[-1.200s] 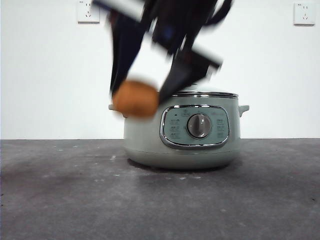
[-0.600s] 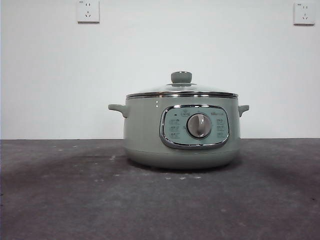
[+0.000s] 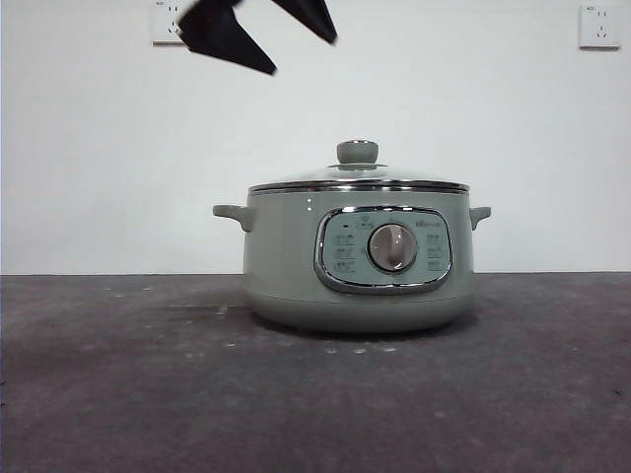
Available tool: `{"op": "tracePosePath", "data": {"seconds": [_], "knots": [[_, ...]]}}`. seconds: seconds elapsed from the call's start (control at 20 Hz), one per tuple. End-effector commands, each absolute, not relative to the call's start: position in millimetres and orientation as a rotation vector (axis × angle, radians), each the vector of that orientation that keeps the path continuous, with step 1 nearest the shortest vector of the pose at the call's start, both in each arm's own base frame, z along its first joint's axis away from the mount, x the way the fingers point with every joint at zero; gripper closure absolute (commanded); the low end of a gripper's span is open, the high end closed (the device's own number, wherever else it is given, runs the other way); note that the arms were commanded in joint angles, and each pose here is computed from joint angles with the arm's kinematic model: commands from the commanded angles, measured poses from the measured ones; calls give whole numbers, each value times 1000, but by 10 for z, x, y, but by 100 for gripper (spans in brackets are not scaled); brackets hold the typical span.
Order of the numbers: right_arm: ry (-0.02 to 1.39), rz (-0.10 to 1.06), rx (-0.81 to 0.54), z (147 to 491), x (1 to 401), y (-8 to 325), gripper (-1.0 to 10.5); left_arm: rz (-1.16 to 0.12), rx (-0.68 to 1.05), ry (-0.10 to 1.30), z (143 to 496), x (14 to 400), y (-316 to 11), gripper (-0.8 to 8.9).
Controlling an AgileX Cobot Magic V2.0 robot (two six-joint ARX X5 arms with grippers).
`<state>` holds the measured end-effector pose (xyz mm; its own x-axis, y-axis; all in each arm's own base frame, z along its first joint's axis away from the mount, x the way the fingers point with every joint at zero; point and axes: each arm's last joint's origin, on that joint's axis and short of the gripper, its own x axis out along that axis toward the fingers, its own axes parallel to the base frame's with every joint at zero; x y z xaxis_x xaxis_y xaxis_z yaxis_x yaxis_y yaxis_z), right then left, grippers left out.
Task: Pick up the potato,open the lid,put the potato in the pot,close the lid
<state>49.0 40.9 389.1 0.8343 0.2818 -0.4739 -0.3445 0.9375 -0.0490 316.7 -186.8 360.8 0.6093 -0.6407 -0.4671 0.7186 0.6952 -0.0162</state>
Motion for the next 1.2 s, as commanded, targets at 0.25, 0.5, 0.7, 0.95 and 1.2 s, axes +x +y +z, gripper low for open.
{"op": "tracePosePath", "data": {"seconds": [0.25, 0.5, 0.7, 0.95, 1.2], "knots": [[500, 281, -104, 3855, 382, 252, 958, -806, 203, 476, 3313, 3585, -2165, 216], [499, 277, -96, 3855, 380, 249, 958, -812, 199, 439, 3130, 3735, -2287, 216], [500, 270, -82, 3855, 381, 248, 958, -816, 200, 440, 2983, 3817, -2355, 216], [498, 265, -80, 3856, 381, 247, 958, -817, 191, 459, 2787, 3913, -2418, 216], [492, 250, -83, 3857, 383, 243, 958, -813, 190, 443, 2794, 3925, -2421, 296]]}}
